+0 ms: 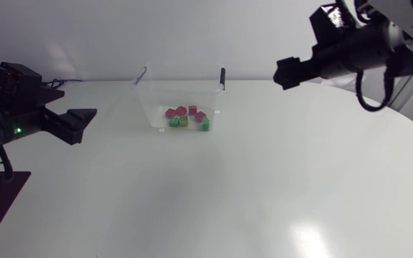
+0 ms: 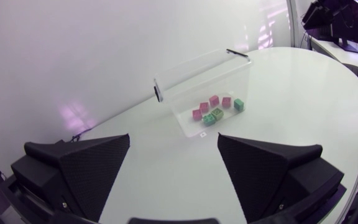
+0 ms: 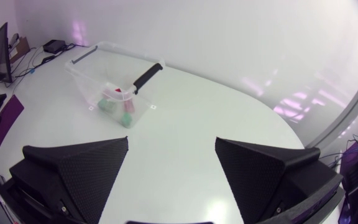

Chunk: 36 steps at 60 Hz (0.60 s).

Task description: Place the duplo bricks in the container

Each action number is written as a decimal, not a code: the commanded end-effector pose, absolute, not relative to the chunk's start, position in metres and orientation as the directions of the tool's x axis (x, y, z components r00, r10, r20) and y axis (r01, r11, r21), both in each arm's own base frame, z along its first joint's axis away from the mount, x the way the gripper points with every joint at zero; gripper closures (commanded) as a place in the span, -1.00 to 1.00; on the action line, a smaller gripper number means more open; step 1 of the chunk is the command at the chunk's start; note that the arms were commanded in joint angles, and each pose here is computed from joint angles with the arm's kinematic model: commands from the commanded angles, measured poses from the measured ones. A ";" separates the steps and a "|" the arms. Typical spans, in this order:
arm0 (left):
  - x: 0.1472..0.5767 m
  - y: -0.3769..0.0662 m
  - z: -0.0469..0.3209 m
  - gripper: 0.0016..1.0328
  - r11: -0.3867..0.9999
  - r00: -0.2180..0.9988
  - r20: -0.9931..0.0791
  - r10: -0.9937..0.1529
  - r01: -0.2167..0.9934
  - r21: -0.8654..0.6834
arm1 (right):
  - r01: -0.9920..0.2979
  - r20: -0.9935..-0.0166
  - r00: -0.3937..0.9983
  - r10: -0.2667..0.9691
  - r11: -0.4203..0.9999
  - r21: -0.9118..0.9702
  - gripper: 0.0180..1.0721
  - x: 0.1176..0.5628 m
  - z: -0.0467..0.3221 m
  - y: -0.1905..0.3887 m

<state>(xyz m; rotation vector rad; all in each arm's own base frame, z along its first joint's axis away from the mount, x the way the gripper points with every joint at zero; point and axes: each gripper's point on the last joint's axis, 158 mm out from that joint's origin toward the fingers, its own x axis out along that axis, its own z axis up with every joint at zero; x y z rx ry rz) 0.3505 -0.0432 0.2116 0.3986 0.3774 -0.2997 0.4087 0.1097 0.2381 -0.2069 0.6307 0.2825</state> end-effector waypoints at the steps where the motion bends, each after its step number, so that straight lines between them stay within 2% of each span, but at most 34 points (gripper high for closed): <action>1: 0.340 -0.034 0.204 -0.92 0.902 0.891 -0.418 -0.179 0.318 0.293 | -0.267 -0.568 0.809 0.153 0.956 -0.123 -0.93 0.389 0.240 0.088; 9: 0.328 -0.021 0.214 -0.92 0.923 0.919 -0.368 -0.144 0.259 0.286 | -0.203 -0.517 0.851 0.087 0.964 -0.172 -0.93 0.365 0.241 0.060; 21: 0.318 0.007 0.227 -0.92 0.944 0.962 -0.272 0.013 0.079 0.321 | -0.127 -0.487 0.873 0.014 0.972 -0.199 -0.93 0.338 0.231 0.024; 36: 0.298 0.016 0.227 -0.92 0.937 0.975 -0.216 0.047 0.031 0.348 | -0.089 -0.430 0.902 -0.032 0.962 -0.257 -0.93 0.306 0.226 0.005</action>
